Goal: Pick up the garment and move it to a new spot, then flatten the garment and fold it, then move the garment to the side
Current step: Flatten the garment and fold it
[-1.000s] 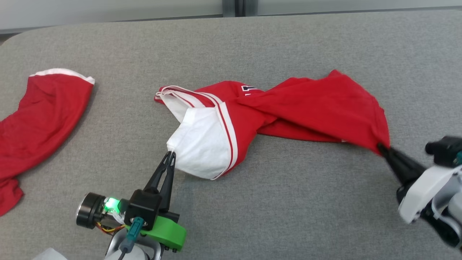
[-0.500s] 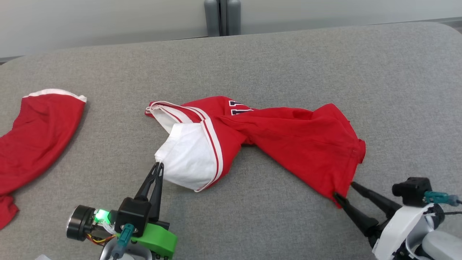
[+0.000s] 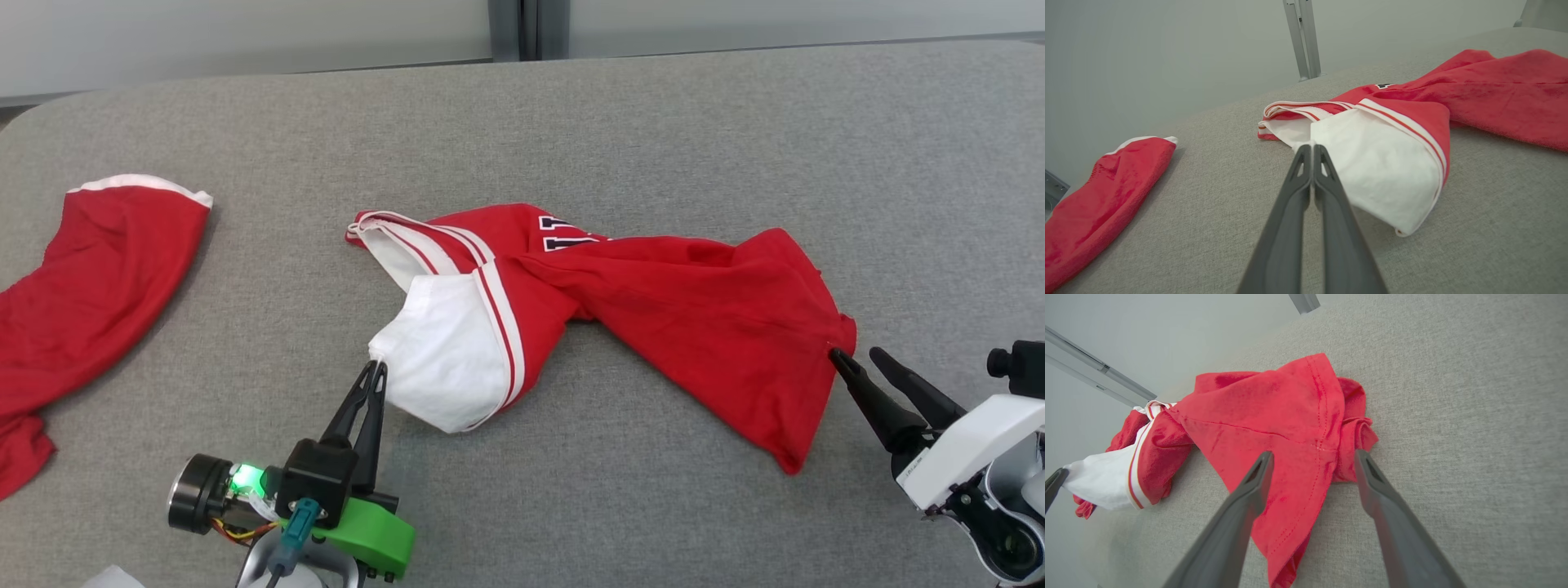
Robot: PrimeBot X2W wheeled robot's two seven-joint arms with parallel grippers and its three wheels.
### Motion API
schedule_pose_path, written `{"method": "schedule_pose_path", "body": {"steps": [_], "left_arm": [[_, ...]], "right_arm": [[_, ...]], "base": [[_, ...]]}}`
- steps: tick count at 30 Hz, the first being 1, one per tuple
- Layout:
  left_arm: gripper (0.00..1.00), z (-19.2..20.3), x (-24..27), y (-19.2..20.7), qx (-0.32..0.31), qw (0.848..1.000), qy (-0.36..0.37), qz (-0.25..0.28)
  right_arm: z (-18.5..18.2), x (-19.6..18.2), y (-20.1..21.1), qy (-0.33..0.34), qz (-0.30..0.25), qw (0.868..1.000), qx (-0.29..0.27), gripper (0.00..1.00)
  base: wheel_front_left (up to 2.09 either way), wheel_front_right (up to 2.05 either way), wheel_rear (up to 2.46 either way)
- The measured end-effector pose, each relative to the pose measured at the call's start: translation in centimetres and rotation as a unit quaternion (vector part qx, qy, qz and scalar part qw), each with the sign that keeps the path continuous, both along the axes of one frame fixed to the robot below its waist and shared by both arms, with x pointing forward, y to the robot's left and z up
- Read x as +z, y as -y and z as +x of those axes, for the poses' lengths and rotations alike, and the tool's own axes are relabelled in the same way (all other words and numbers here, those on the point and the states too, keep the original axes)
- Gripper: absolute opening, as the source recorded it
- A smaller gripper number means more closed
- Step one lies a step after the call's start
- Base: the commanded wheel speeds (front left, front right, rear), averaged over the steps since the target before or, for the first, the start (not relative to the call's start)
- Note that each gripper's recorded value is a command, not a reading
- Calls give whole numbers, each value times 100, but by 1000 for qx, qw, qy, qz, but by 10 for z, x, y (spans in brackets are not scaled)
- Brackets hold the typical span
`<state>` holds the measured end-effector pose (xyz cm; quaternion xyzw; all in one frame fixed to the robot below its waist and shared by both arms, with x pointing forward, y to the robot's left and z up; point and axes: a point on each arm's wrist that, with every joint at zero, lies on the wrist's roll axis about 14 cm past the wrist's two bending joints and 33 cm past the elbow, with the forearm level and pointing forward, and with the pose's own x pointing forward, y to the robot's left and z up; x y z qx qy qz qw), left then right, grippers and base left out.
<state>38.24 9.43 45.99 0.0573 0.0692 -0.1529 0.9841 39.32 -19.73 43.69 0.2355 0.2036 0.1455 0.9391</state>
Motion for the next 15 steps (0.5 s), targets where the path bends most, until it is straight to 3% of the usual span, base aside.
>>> {"method": "schedule_pose_path", "body": {"steps": [7, 15], "left_arm": [[0, 2, -6, -6, 8, 1000, -8, 3], [0, 2, -6, -9, 15, 1000, -6, 4]], "right_arm": [[18, -5, -14, -12, 28, 1000, 4, 100], [13, -13, -13, -29, 33, 999, 3, 100]], "base": [[0, 0, 0], [0, 0, 0]]}}
